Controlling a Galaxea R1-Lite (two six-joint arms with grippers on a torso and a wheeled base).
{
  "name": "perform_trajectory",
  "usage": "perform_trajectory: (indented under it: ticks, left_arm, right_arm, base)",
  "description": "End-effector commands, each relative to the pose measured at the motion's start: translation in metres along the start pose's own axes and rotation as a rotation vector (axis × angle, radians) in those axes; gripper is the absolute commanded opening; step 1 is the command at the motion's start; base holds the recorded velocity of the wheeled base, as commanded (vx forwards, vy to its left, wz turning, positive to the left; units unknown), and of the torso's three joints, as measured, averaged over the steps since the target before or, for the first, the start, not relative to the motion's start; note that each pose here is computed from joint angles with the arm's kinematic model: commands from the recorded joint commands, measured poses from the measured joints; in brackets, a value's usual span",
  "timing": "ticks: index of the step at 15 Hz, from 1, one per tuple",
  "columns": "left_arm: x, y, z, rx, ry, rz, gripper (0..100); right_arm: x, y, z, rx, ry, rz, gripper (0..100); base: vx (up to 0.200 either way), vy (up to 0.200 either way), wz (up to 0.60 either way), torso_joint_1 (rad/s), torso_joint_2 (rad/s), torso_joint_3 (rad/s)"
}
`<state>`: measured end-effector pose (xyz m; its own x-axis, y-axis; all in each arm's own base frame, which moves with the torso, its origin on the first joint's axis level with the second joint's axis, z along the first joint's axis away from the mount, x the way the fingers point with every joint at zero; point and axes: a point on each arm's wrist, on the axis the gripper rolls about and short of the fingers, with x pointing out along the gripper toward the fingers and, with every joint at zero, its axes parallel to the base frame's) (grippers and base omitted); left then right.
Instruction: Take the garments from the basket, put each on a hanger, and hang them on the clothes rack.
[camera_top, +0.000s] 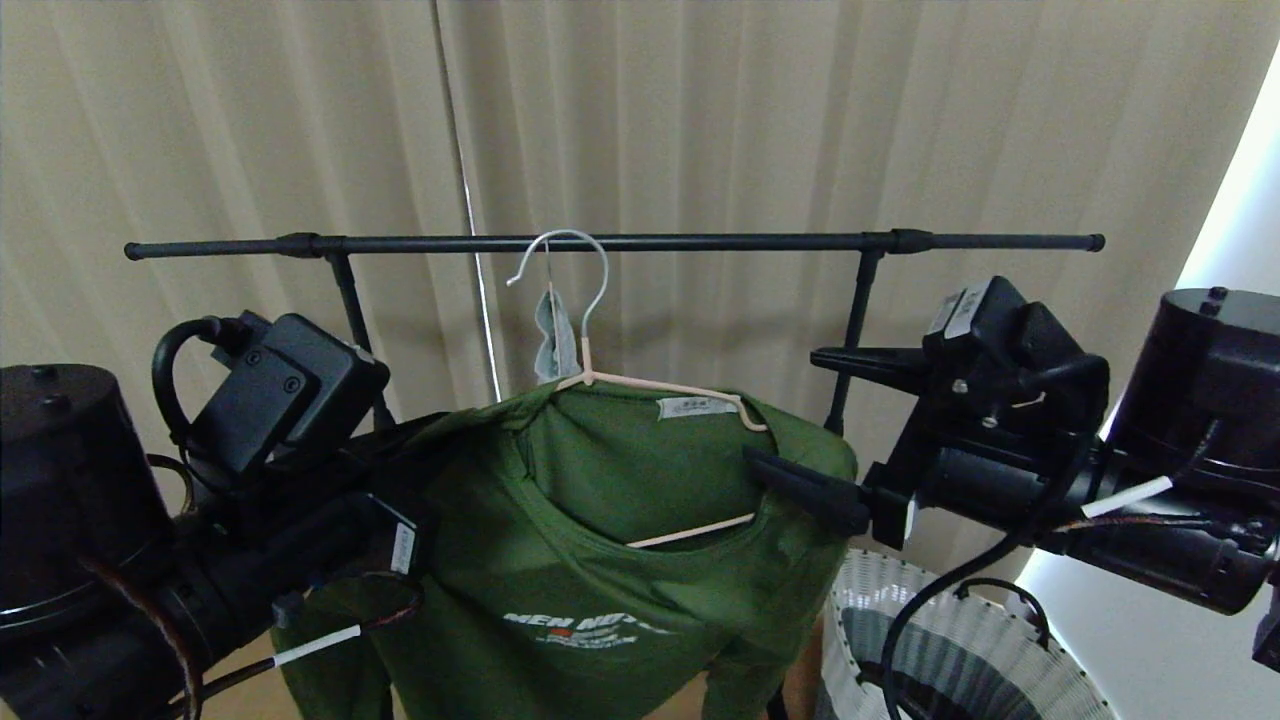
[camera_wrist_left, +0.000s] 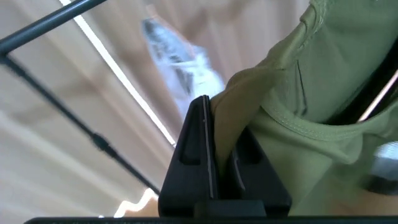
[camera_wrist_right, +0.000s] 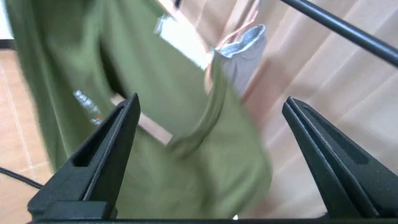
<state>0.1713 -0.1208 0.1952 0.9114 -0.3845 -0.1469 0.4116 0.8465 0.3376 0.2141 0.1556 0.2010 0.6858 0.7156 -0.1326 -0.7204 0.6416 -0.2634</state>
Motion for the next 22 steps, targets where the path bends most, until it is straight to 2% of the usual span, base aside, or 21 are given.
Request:
perform_trajectory:
  ticks: [1,4,7,12,13,22]
  left_arm:
    - [0.000,-0.006,0.001,0.005,-0.005,-0.024,0]
    - [-0.003,-0.010,0.002,0.007,-0.015,-0.045,0]
    - [-0.005,-0.015,0.006,0.009,-0.034,-0.072,0]
    - [-0.008,-0.016,0.007,0.008,-0.042,-0.077,0]
    - [-0.008,-0.016,0.007,0.007,-0.042,-0.077,0]
    - [-0.008,-0.015,0.003,0.003,-0.028,-0.074,0]
  right_arm:
    - [0.017,-0.003,-0.001,-0.014,0.022,-0.026,100]
    - [0.034,-0.009,0.003,-0.023,0.022,-0.070,100]
    - [0.047,-0.011,-0.001,-0.040,0.041,-0.089,100]
    - [0.050,-0.002,0.001,-0.045,0.033,-0.062,100]
    - [0.050,-0.002,0.002,-0.045,0.032,-0.062,0]
    - [0.047,-0.002,0.002,-0.044,0.028,-0.065,0]
  base:
    - [0.000,0.000,0.00,0.000,0.00,0.000]
    - [0.000,0.000,0.00,0.000,0.00,0.000]
    - [0.000,0.000,0.00,0.000,0.00,0.000]
    - [0.000,0.000,0.00,0.000,0.00,0.000]
    - [0.000,0.000,0.00,0.000,0.00,0.000]
    - [0.000,0.000,0.00,0.000,0.00,0.000]
